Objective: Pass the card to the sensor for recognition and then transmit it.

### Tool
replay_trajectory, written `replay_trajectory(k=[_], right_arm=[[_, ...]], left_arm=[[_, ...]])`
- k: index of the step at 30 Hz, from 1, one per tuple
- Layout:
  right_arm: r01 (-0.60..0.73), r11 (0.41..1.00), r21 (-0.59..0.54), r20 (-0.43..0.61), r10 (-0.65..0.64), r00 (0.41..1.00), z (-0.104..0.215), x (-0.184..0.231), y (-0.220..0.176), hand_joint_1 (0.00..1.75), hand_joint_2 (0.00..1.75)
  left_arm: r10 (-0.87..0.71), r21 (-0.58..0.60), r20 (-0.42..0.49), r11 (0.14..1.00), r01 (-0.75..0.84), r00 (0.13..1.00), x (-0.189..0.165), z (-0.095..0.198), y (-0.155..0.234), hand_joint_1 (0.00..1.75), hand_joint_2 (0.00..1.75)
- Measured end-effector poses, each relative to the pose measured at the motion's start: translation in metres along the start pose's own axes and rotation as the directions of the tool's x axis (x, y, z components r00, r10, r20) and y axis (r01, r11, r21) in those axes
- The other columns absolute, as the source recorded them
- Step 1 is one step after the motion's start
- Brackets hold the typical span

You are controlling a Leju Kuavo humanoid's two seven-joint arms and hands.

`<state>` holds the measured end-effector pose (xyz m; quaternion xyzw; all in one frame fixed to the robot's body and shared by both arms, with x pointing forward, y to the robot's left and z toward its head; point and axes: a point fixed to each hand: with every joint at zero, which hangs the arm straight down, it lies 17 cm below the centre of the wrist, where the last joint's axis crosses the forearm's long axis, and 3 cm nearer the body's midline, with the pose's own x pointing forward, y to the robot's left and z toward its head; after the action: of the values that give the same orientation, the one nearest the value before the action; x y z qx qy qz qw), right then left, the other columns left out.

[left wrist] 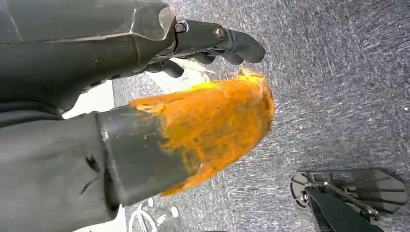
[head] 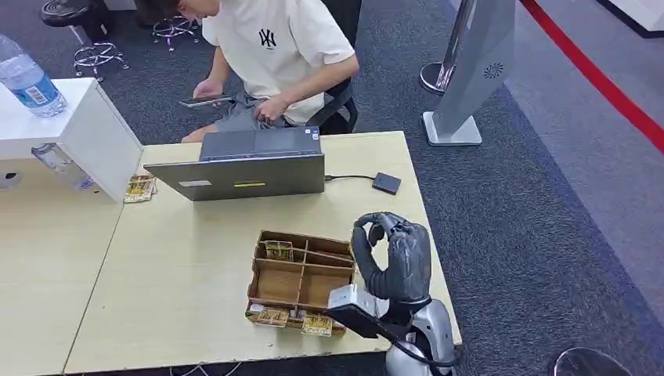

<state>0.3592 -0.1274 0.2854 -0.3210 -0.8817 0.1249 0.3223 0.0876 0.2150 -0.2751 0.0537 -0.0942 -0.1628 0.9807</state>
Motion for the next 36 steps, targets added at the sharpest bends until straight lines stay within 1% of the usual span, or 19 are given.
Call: replay_trajectory(k=[16, 24, 25, 26, 27, 28, 30, 33, 34, 36], right_arm=[[0.019, 1.0, -0.003, 0.013, -0.019, 1.0, -0.002, 0.003, -0.005, 1.75, 1.75], [0.033, 0.999, -0.022, 0.013, -0.032, 0.999, -0.013, 0.0, -0.009, 1.75, 1.75], [0.034, 0.999, -0.022, 0.016, -0.033, 0.999, -0.014, 0.001, -0.009, 1.57, 1.75], [0.035, 0.999, -0.021, 0.018, -0.034, 0.999, -0.014, 0.001, -0.008, 1.26, 1.75], [0.037, 0.999, -0.02, 0.019, -0.036, 0.999, -0.014, 0.002, -0.008, 0.73, 1.75], [0.037, 0.999, -0.018, 0.019, -0.037, 0.999, -0.014, 0.002, -0.007, 0.35, 1.75], [0.037, 0.999, -0.009, 0.022, -0.036, 0.999, -0.014, 0.003, -0.004, 0.4, 1.75], [0.038, 0.999, 0.016, 0.031, -0.039, 0.999, -0.011, 0.008, 0.004, 0.35, 1.75], [0.038, 0.999, 0.029, 0.037, -0.039, 0.999, -0.009, 0.011, 0.008, 0.47, 1.75], [0.043, 0.998, 0.056, 0.047, -0.046, 0.998, -0.004, 0.018, 0.017, 0.61, 1.75]], left_arm=[[0.007, -0.002, 0.001, 1.0, -0.007, 1.0, 0.0, 0.0, -0.002, 0.0, 0.0], [0.001, -0.002, 0.003, 1.0, -0.001, 1.0, 0.001, 0.0, -0.002, 0.0, 0.0], [0.001, -0.003, 0.003, 1.0, -0.001, 1.0, 0.001, 0.0, -0.002, 0.0, 0.0], [0.001, -0.003, 0.003, 1.0, -0.001, 1.0, 0.001, 0.0, -0.002, 0.0, 0.0], [0.001, -0.003, 0.003, 1.0, -0.001, 1.0, 0.001, 0.0, -0.002, 0.0, 0.0], [0.001, -0.003, 0.003, 1.0, -0.001, 1.0, 0.001, 0.001, -0.003, 0.0, 0.0], [0.001, -0.003, 0.003, 1.0, -0.001, 1.0, 0.001, 0.001, -0.003, 0.0, 0.0], [0.001, -0.003, 0.003, 1.0, -0.001, 1.0, 0.001, 0.001, -0.003, 0.0, 0.0], [0.003, -0.002, 0.003, 1.0, -0.003, 1.0, 0.001, 0.0, -0.002, 0.0, 0.0], [0.009, -0.002, 0.002, 1.0, -0.009, 1.0, 0.001, 0.0, -0.002, 0.0, 0.0]])
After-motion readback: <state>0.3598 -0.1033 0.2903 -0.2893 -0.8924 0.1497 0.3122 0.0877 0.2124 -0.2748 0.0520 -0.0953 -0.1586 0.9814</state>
